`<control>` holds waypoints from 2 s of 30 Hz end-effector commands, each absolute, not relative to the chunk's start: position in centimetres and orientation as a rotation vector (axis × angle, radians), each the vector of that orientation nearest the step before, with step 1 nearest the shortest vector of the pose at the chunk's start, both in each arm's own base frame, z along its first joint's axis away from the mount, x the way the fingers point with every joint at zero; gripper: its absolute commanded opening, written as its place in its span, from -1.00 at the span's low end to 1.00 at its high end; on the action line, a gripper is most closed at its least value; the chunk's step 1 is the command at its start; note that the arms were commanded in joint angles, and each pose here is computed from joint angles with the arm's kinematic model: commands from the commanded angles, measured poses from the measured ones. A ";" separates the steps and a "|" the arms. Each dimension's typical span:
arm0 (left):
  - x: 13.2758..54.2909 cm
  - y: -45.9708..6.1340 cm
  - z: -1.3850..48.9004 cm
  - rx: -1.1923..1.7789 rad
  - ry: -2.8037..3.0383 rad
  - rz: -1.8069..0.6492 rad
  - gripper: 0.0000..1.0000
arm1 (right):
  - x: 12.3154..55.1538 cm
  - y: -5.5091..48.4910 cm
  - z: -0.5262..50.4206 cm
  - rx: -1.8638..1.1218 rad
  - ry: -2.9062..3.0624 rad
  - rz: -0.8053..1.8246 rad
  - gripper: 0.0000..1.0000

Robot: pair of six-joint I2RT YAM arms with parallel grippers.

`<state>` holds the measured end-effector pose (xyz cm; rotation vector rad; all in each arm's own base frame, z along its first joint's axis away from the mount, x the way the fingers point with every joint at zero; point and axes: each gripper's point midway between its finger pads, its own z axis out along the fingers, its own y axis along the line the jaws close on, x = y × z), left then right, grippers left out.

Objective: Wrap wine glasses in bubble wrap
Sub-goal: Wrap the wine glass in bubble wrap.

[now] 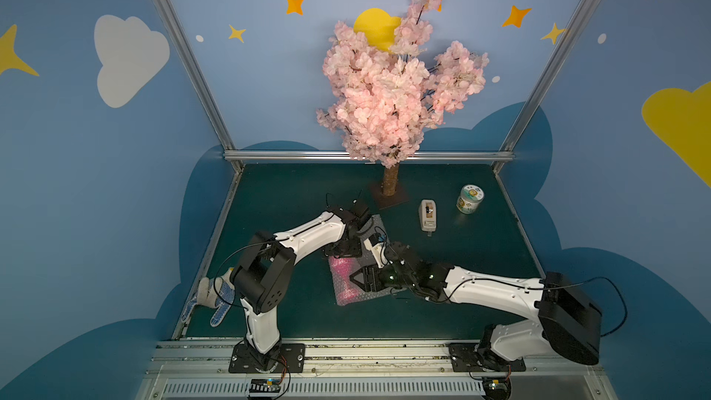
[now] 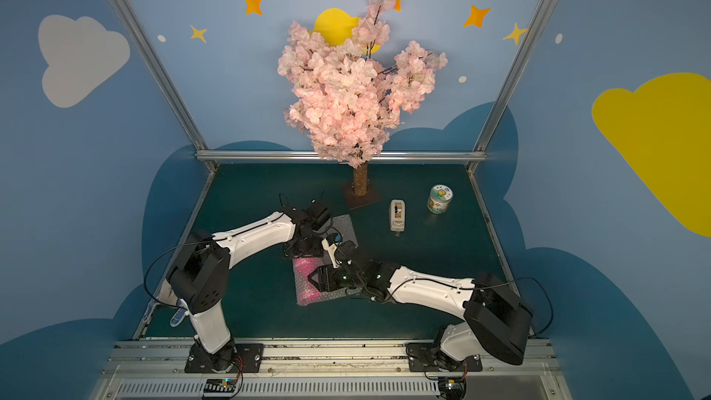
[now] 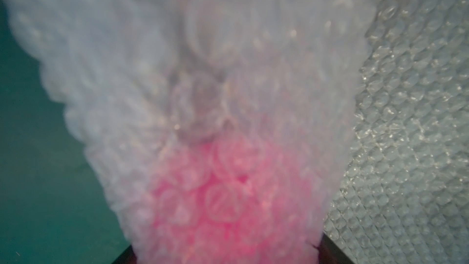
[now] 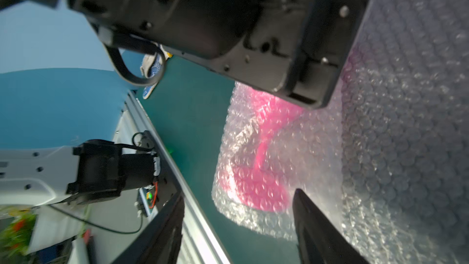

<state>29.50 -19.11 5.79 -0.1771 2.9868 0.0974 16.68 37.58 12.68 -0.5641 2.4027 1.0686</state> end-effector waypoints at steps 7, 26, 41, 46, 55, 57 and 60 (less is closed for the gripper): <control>28.1 -18.9 3.8 -0.236 3.108 0.074 0.65 | 17.1 38.2 9.8 -0.568 2.404 0.766 0.49; 28.6 -18.9 4.5 -0.255 3.098 0.045 0.70 | 16.9 40.5 6.3 -0.615 2.520 0.664 0.27; 30.2 -18.6 7.3 -0.300 3.050 -0.167 0.82 | 16.7 39.4 5.2 -0.553 2.551 0.669 0.10; 30.7 -18.9 8.3 -0.299 3.022 -0.261 0.99 | 16.8 39.3 5.0 -0.548 2.561 0.673 0.07; 31.1 -18.5 9.4 -0.344 2.984 -0.338 0.99 | 17.0 39.5 5.0 -0.548 2.561 0.693 0.05; 31.0 -17.8 9.6 -0.352 2.975 -0.332 0.99 | 17.0 39.6 5.0 -0.549 2.562 0.704 0.05; 31.0 -16.4 9.9 -0.354 2.966 -0.321 0.99 | 17.2 39.7 5.1 -0.547 2.560 0.724 0.05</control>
